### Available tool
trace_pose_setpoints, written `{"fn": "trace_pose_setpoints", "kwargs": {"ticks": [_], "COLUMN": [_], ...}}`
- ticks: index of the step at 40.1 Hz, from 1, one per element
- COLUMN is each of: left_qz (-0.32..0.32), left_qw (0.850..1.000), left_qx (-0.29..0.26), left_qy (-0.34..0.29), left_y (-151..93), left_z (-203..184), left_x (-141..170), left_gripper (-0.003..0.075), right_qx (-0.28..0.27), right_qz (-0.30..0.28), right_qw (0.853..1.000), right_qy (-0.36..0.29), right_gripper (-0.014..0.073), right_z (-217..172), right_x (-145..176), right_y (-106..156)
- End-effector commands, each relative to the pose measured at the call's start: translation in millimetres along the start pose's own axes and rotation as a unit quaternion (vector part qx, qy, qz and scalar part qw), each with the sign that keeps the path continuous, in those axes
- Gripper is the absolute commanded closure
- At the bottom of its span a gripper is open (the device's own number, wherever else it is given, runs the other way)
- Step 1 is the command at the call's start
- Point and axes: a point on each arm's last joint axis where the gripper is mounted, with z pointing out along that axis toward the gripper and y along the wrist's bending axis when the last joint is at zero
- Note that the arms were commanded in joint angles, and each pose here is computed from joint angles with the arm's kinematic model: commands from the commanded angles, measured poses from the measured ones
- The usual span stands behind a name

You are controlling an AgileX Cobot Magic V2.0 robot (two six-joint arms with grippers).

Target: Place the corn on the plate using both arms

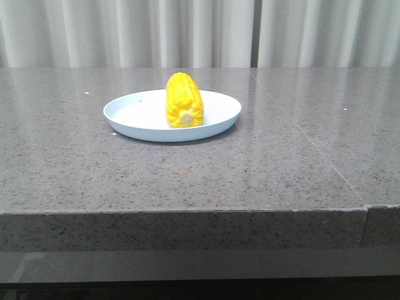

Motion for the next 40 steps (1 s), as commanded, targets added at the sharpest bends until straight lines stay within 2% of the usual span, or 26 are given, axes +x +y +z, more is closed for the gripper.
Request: {"fn": "trace_pose_setpoints", "kwargs": {"ticks": [1, 12, 17, 24, 28, 40], "left_qz": [-0.007, -0.007, -0.007, -0.004, -0.004, -0.006], "left_qw": [0.999, 0.999, 0.998, 0.994, 0.994, 0.993], "left_qx": [0.000, 0.000, -0.012, -0.059, -0.082, -0.099], "left_qy": [-0.046, -0.045, -0.064, -0.091, -0.077, -0.057], "left_y": [0, 0, 1, 4, 7, 12], "left_z": [-1, -1, 3, 8, 16, 32], "left_x": [-14, -13, -6, 24, 42, 94], "left_gripper": [0.0741, 0.0741, 0.0741, 0.0741, 0.0741, 0.0741], "right_qx": [0.008, 0.008, 0.008, 0.008, 0.008, 0.008], "right_qz": [-0.008, -0.008, -0.008, -0.008, -0.008, -0.008], "right_qw": [0.999, 0.999, 0.999, 0.999, 0.999, 0.999], "right_qy": [-0.045, -0.045, -0.045, -0.045, -0.045, -0.045], "right_gripper": [0.0662, 0.0662, 0.0662, 0.0662, 0.0662, 0.0662], "right_z": [-2, -2, -2, -2, -2, -2], "right_x": [-14, -14, -14, -14, -14, -14], "right_y": [-1, -1, -1, -1, -1, -1]}}
